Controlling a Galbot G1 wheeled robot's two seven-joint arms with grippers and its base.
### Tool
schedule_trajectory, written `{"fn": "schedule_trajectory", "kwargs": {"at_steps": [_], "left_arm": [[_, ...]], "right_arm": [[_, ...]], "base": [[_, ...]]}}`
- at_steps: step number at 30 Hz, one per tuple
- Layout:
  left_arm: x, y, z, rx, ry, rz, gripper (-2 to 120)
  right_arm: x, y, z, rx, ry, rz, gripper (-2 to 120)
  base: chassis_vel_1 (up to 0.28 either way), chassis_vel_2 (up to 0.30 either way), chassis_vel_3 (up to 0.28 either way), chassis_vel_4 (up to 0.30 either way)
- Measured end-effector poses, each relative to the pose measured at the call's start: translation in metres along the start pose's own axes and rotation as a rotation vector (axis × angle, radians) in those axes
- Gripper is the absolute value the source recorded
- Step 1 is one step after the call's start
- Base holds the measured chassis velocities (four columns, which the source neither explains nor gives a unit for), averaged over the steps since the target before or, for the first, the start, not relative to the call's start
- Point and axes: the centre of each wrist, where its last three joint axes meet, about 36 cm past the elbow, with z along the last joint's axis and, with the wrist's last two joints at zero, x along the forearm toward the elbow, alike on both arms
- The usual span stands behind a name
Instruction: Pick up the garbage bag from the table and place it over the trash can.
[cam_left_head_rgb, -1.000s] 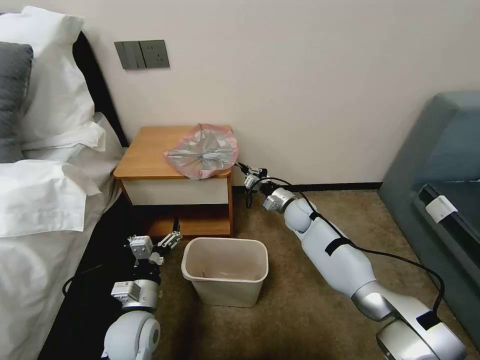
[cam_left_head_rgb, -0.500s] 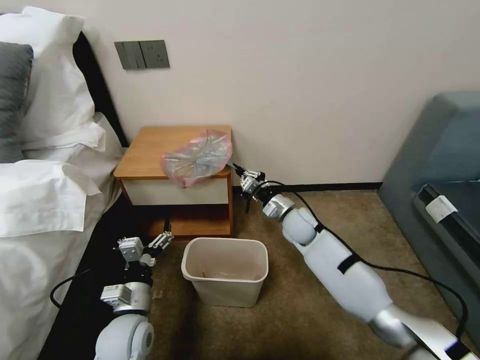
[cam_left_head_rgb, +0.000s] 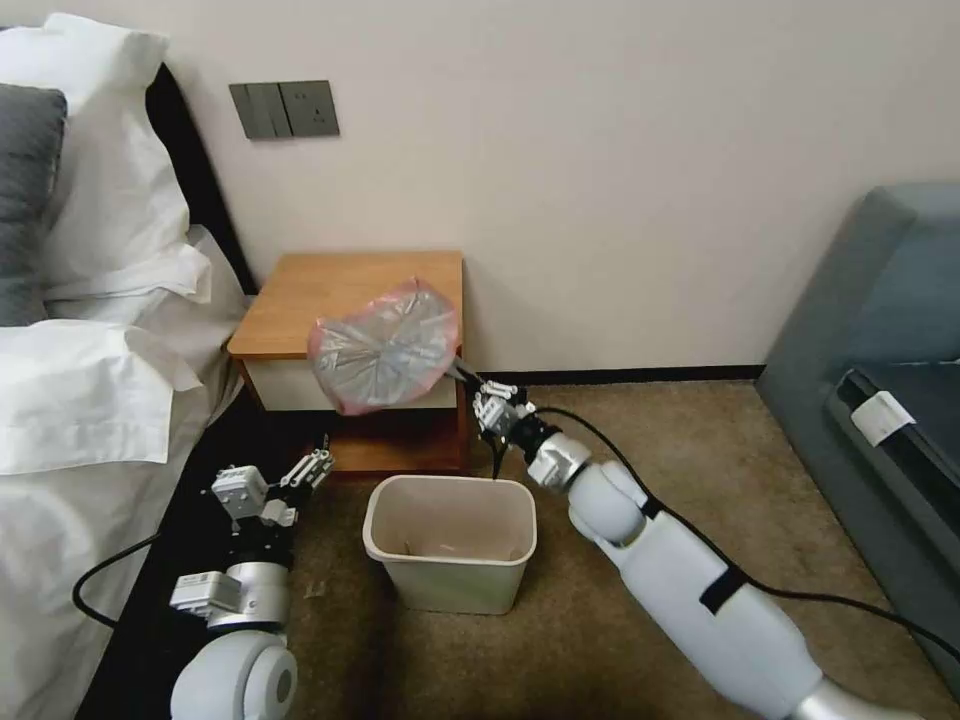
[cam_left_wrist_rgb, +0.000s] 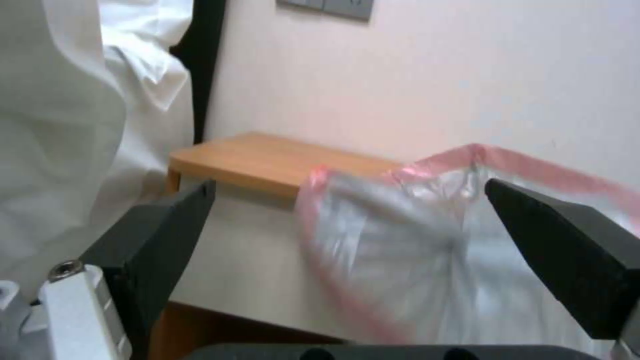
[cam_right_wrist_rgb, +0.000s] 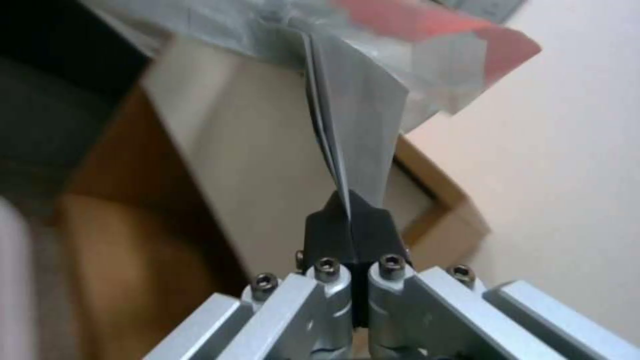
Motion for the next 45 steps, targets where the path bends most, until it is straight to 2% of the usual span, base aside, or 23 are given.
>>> {"fn": "schedule_trajectory", "kwargs": {"at_steps": [8,14,22,30,36,37,40,41,45], "left_arm": [[0.003,-0.002,-0.008,0.005,0.000,0.002,100],[0.006,-0.006,-0.006,0.014,0.013,0.004,100],[0.007,-0.009,-0.005,0.015,0.018,0.010,100],[0.006,-0.011,0.002,0.008,0.033,0.018,100],[0.004,-0.012,0.011,0.003,0.049,0.019,100],[0.004,-0.012,0.011,0.003,0.049,0.019,100],[-0.001,-0.011,0.018,-0.002,0.056,0.018,100],[-0.001,-0.011,0.018,-0.002,0.056,0.018,100],[-0.007,-0.010,0.023,-0.007,0.065,0.020,100]], "right_arm": [[0.043,0.031,-0.019,-0.018,-0.003,-0.071,0],[0.082,0.056,-0.015,-0.013,0.040,-0.150,0],[0.104,0.056,-0.006,0.011,0.063,-0.161,0],[0.103,0.047,-0.011,0.022,0.047,-0.162,0],[0.112,0.034,-0.011,-0.015,0.049,-0.206,22],[0.112,0.034,-0.011,-0.015,0.049,-0.206,22],[0.125,0.020,-0.006,-0.033,0.059,-0.241,37],[0.125,0.020,-0.006,-0.033,0.059,-0.241,37],[0.155,-0.006,-0.002,-0.026,0.079,-0.252,56]], "base": [[0.000,0.000,0.000,0.000],[0.000,0.000,0.000,0.000],[0.000,0.000,0.000,0.000],[0.000,0.000,0.000,0.000],[0.000,0.000,0.000,0.000],[0.000,0.000,0.000,0.000],[0.000,0.000,0.000,0.000],[0.000,0.000,0.000,0.000],[0.000,0.000,0.000,0.000]]}}
